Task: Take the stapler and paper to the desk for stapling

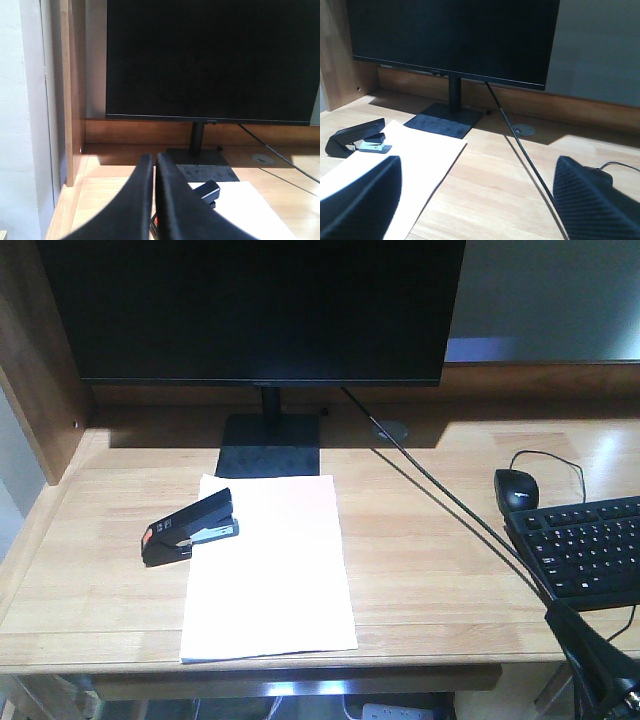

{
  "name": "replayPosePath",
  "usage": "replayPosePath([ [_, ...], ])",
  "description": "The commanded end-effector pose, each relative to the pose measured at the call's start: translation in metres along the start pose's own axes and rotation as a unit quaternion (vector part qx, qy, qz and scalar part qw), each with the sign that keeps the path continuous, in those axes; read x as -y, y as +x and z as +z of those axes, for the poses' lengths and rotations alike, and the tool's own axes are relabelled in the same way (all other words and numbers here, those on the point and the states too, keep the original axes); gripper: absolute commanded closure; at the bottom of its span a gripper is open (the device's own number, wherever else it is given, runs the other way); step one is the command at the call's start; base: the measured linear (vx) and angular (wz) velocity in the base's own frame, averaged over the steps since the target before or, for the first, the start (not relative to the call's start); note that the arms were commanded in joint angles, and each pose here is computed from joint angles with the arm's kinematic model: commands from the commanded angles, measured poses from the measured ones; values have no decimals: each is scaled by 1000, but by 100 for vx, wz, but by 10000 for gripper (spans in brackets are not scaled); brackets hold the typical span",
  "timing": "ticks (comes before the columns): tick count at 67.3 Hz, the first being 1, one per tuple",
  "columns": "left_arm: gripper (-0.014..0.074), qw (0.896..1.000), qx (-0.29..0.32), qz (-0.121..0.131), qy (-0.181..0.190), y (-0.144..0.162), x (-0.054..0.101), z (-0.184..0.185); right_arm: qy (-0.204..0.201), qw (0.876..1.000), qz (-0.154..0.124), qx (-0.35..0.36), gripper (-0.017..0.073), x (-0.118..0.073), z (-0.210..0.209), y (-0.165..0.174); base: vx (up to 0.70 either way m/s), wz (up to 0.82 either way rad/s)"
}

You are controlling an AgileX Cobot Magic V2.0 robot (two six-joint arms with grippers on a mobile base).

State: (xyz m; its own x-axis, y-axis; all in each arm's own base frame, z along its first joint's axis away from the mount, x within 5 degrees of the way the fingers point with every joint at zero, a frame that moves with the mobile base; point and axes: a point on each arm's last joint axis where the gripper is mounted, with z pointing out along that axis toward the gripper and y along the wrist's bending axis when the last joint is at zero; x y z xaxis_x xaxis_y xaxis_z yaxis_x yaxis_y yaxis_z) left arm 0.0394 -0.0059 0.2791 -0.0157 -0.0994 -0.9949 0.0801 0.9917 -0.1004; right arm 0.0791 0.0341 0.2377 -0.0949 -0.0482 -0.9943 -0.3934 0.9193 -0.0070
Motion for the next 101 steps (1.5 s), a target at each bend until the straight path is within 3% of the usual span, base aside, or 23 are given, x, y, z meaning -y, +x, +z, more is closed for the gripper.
replayPosePath([
  [1, 600, 999, 38, -10, 4, -13, 1, 0, 26, 999, -23, 13, 40, 5, 0, -10, 0, 0],
  [8, 600, 999, 38, -10, 4, -13, 1, 0, 28, 999, -5, 14, 186, 5, 0, -10, 0, 0],
  [20, 600, 999, 38, -10, 4, -13, 1, 0, 22, 1000, -12, 13, 575, 4, 0, -10, 0, 0],
  [70, 600, 999, 38, -9, 4, -13, 1, 0, 27, 999, -10, 14, 568, 5, 0, -10, 0, 0],
  [78, 600, 999, 40, 23, -6, -11, -1, 0, 27, 999, -10, 14, 568, 5, 0, -10, 0, 0],
  [101, 600, 994, 107, 30, -22, 47, -11, 20, 27, 999, -11, 14, 568, 5, 0, -10, 0, 0],
])
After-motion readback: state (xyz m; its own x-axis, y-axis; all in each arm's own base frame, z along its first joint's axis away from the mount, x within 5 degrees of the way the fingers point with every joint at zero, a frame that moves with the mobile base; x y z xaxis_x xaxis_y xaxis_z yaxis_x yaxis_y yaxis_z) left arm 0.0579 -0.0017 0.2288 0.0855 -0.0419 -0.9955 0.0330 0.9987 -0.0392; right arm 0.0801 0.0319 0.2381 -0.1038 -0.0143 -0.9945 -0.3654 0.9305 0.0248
